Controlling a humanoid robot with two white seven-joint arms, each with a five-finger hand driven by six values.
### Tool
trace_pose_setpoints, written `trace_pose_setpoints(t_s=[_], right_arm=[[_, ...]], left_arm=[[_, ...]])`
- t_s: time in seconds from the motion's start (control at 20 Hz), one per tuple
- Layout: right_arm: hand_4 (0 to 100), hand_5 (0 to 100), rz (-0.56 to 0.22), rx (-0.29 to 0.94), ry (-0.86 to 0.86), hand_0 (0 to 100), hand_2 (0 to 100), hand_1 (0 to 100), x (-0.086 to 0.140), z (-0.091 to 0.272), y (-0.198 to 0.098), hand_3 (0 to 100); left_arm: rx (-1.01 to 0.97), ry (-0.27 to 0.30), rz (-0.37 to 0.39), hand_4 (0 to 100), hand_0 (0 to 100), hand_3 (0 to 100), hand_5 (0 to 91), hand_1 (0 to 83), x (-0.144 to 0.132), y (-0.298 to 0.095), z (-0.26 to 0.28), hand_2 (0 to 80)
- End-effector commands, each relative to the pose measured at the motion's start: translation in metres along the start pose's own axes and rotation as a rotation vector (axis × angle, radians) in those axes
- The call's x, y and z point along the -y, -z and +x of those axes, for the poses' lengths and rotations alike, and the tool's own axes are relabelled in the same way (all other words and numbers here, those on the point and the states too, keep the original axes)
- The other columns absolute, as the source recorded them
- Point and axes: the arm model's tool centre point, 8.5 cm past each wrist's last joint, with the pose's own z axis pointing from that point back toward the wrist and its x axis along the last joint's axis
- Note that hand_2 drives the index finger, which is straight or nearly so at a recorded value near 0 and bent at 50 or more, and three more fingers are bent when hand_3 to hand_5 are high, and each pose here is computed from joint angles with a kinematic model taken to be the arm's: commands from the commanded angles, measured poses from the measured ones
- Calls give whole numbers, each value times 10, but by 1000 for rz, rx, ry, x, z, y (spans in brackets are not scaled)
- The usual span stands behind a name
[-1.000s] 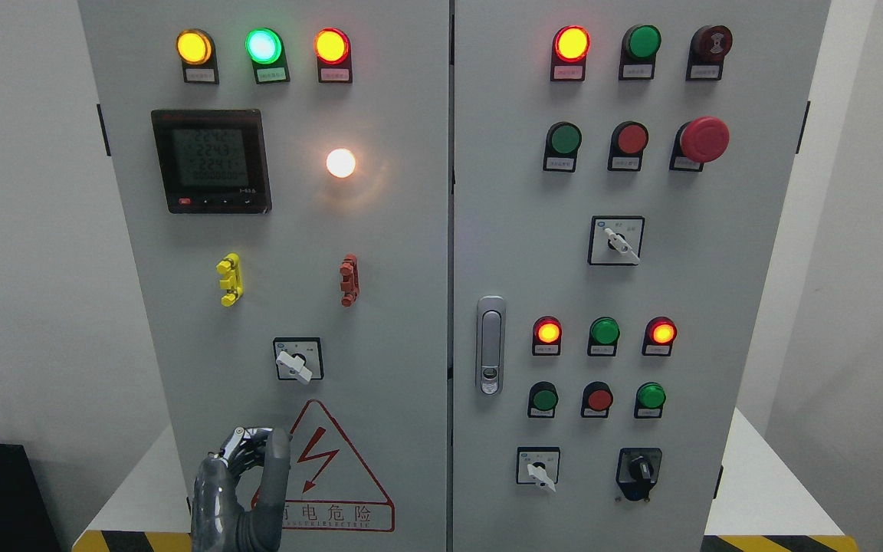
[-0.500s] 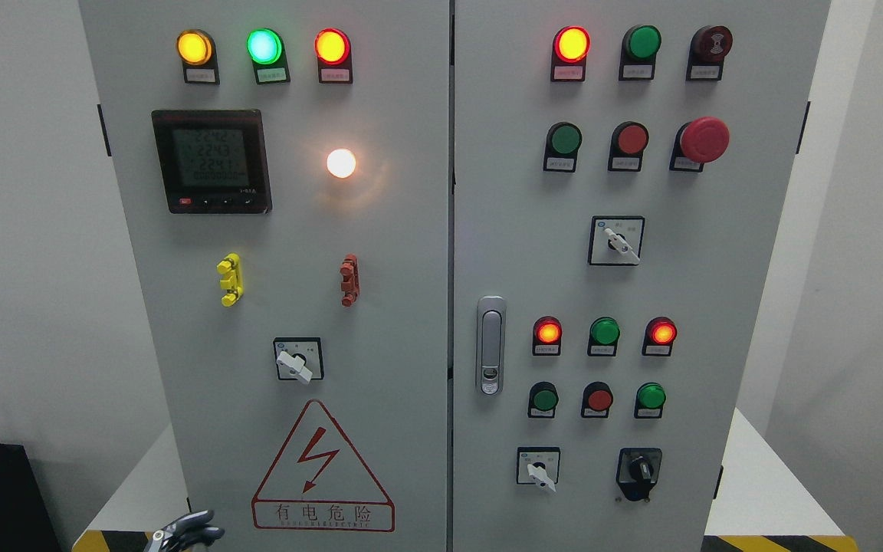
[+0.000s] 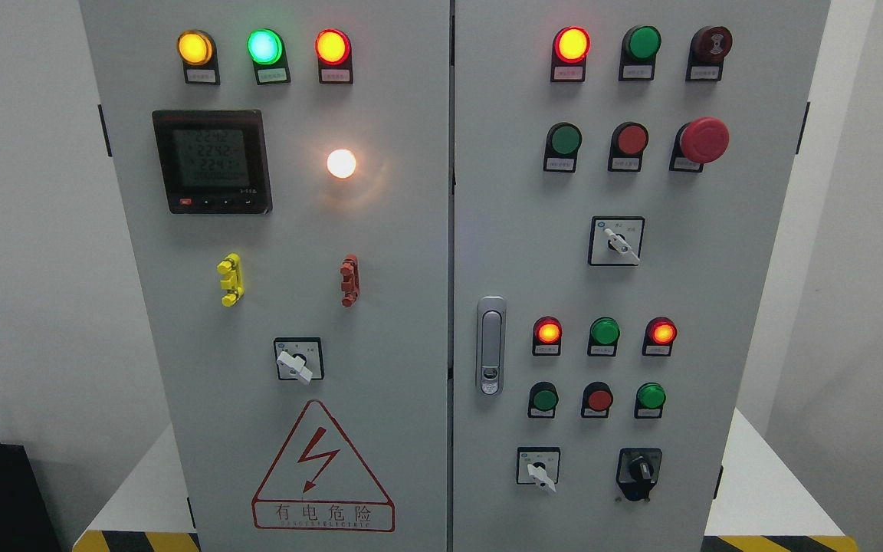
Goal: Turn on light switch 1
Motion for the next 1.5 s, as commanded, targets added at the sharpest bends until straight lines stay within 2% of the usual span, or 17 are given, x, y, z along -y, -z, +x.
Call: trace_pose_setpoints(t_s=[0.0, 0.15, 0.3, 0.5, 0.6, 0.85, 1.1, 1.2, 1.3, 1.35, 1.45], right_arm=[[0, 0, 2, -1, 1, 120, 0, 389, -1, 0, 0, 0], [0, 0, 2, 0, 1, 120, 0, 389, -1, 0, 0, 0], [0, 0, 1, 0, 1, 120, 0, 389, 0, 0, 0, 0], [0, 0, 1, 0, -3, 120, 0, 389, 0, 0, 0, 0], [0, 0, 1, -1, 0, 120, 0, 389, 0, 0, 0, 0], [0, 0, 1, -1, -1, 120, 0, 389, 0, 0, 0, 0], [0, 0, 1, -1, -1, 120, 0, 389, 0, 0, 0, 0], [0, 0, 1, 1, -2, 120, 0, 389, 0, 1, 0, 0], [0, 0, 1, -1, -1, 120, 0, 389, 0, 0, 0, 0], [0, 0, 1, -1, -1, 120, 0, 389, 0, 0, 0, 0], [0, 0, 1, -1, -1, 120, 0, 389, 0, 0, 0, 0]], left_arm=[[-429, 99, 197, 320, 107, 268, 118, 44, -96, -109, -125, 219], [-555, 70, 209, 290, 109, 235, 96, 0, -94, -158, -154, 194], [-748, 59, 180, 275, 128, 227, 80, 0, -86, -218, -179, 184], [-989, -3, 55, 213, 137, 152, 45, 0, -69, -291, -194, 127], [-1085, -40, 5, 157, 143, 75, 0, 0, -62, -321, -195, 76], [-1288, -111, -108, 98, 152, 13, 0, 0, -47, -365, -195, 0], [-1533, -186, -284, 31, 180, 0, 0, 0, -33, -393, -195, 0], [-1609, -173, -424, 0, 194, 0, 0, 0, -29, -400, -194, 0], [-1664, -112, -560, 0, 200, 0, 0, 0, -27, -407, -193, 0], [-1679, -79, -616, 0, 200, 0, 0, 0, -26, -410, -193, 0], [-1692, -42, -673, 0, 199, 0, 0, 0, -25, -414, -192, 0]])
